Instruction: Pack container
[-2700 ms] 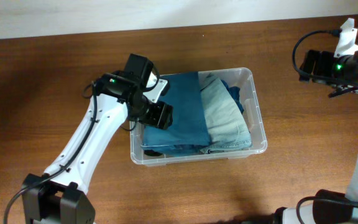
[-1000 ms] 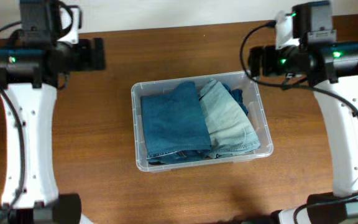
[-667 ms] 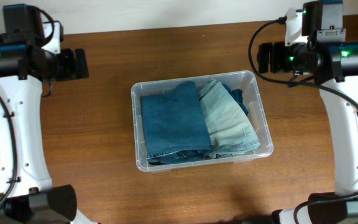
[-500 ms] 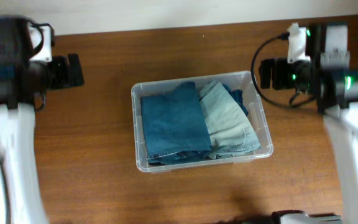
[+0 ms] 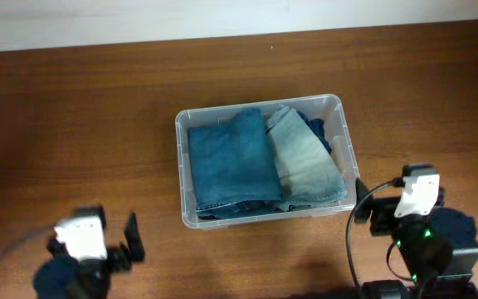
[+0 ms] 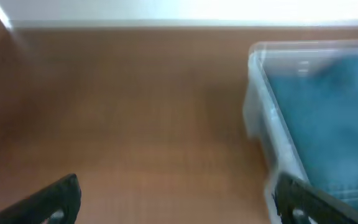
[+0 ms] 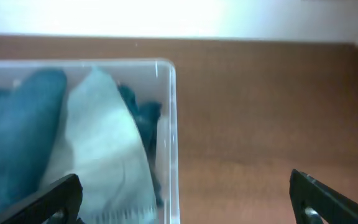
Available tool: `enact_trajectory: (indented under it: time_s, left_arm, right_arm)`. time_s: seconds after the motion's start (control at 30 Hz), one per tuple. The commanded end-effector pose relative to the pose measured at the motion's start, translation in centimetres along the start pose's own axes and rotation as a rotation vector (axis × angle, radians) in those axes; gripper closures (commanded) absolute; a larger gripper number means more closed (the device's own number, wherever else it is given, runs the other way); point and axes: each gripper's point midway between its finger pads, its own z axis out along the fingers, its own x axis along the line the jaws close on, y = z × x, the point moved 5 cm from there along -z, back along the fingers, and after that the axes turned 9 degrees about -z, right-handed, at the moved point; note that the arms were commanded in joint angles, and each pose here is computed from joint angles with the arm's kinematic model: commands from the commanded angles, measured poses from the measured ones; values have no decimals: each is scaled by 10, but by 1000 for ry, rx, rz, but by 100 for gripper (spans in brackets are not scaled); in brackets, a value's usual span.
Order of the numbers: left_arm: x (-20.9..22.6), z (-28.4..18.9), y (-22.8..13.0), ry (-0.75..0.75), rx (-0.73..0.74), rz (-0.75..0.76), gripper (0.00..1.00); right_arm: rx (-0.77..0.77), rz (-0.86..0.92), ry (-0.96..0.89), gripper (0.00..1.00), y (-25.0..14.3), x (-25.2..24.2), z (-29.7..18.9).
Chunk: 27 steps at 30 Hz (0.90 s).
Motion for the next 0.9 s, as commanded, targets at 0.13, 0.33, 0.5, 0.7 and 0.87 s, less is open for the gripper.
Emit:
enact_trajectory:
  time_s: [0.13,0.33,0.5,0.7,0.87]
  left_arm:
    - [3,-9,-41,-1,98,9,1]
    - [3,-9,-41,-1,99,9,1]
    - [3,-9,-41,-1,98,9,1]
    - [3,-9,-41,-1,98,9,0]
    - [3,-9,-41,-1,98,9,1]
  right_arm:
    - [159,2,9,1,-36,4,-3]
    - [233,2,22,2,-50,7,-5]
    - [231,2,22,2,-50,7,-6]
    - [135,3,12,2,-47,7,-19]
    - [-81,-2,27,2,-54,15,-13]
